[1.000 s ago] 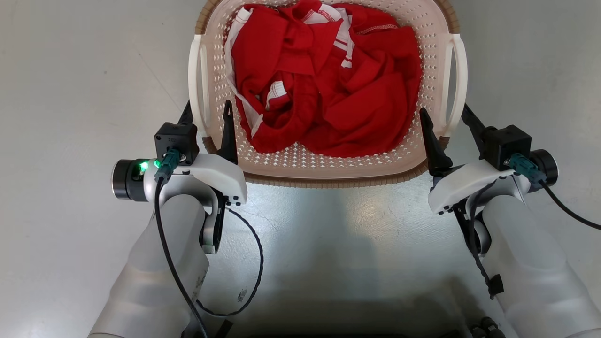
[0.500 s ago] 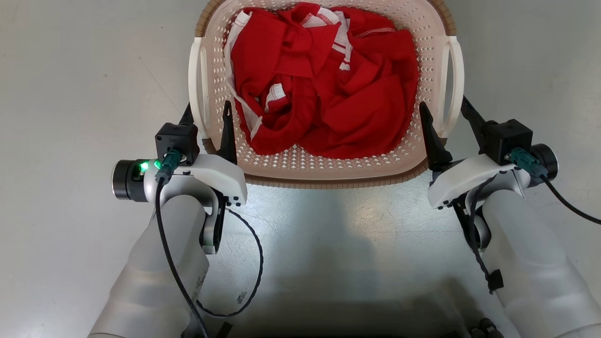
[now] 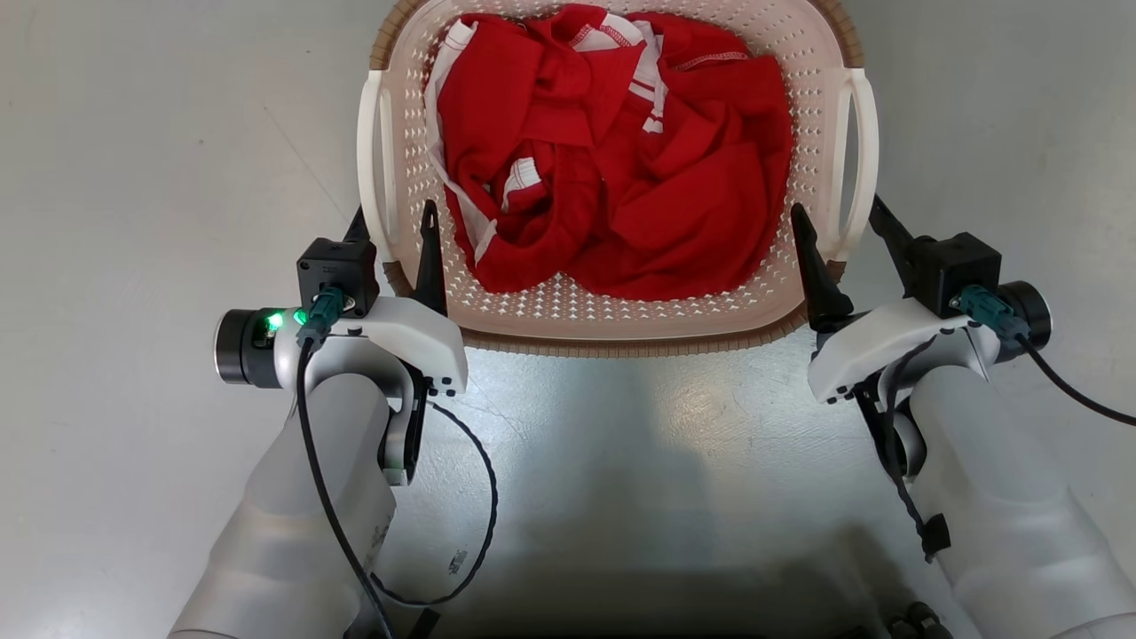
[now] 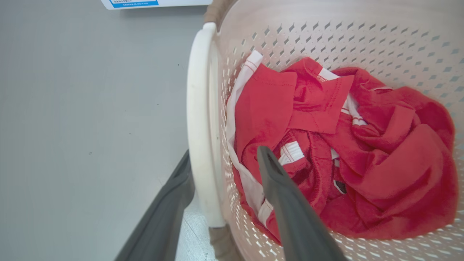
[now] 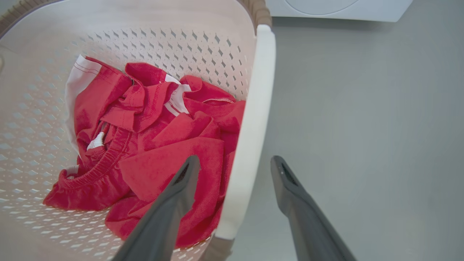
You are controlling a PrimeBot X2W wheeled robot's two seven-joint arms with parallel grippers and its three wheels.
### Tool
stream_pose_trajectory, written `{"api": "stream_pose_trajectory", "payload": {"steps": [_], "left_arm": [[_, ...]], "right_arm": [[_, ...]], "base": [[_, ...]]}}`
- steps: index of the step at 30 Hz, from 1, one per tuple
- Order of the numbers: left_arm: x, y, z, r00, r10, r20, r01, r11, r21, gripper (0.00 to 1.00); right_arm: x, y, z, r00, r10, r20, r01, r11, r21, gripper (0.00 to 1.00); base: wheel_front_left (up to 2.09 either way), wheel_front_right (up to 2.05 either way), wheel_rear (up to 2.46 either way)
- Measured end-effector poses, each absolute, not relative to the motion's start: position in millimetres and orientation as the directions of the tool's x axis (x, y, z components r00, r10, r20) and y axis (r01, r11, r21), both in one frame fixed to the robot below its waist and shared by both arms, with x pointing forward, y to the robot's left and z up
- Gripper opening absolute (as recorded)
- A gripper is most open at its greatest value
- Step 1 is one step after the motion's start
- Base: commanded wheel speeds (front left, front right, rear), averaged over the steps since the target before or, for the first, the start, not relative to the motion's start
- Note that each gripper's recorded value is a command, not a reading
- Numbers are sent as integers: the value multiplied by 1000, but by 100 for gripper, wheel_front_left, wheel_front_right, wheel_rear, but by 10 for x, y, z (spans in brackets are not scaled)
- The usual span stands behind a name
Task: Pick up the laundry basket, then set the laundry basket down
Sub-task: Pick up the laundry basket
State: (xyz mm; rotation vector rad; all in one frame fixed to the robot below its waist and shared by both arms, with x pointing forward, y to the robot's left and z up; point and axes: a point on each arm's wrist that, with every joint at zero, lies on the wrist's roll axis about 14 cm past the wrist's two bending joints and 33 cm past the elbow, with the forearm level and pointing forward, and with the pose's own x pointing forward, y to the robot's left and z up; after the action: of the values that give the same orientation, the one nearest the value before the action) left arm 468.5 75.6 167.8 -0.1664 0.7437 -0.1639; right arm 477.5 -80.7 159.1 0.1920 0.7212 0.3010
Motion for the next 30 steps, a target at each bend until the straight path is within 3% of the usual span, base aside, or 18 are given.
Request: {"api": "stream_pose_trajectory", "payload": {"steps": [8,12,15,16,18,19,23,25,28,30], "left_arm": [[4649,747,1664,714,-210,-668,90,974,-209,82],[4644,740,1651,709,-213,-673,93,973,-210,69],[4653,731,1644,708,-216,-673,99,973,-208,65],[4656,728,1641,707,-217,-673,100,973,-209,63],[4649,726,1628,705,-218,-675,101,973,-209,58],[4645,727,1618,703,-219,-676,102,973,-209,50],[4626,707,1580,696,-226,-681,104,971,-216,27],[4599,722,1537,688,-227,-689,106,971,-214,0],[4599,714,1502,689,-232,-686,104,969,-223,0],[4611,709,1496,694,-236,-680,111,968,-223,0]], "right_arm": [[4714,-793,1565,694,341,-634,-207,938,278,100],[4699,-789,1555,690,343,-638,-209,938,278,100],[4683,-789,1541,685,343,-642,-209,938,278,100],[4676,-790,1533,683,343,-644,-208,938,279,95],[4666,-787,1519,681,343,-647,-203,937,283,71],[4661,-785,1510,680,344,-648,-202,937,285,44],[4692,-775,1495,687,345,-640,-199,936,291,31],[4732,-782,1484,693,344,-634,-199,936,291,21],[4755,-770,1465,704,345,-620,-196,934,298,0],[4760,-758,1455,709,348,-613,-193,932,306,0]], "base": [[0,0,0],[0,0,0],[0,0,0],[0,0,0],[0,0,0],[0,0,0],[0,0,0],[0,0,0],[0,0,0],[0,0,0]]}}
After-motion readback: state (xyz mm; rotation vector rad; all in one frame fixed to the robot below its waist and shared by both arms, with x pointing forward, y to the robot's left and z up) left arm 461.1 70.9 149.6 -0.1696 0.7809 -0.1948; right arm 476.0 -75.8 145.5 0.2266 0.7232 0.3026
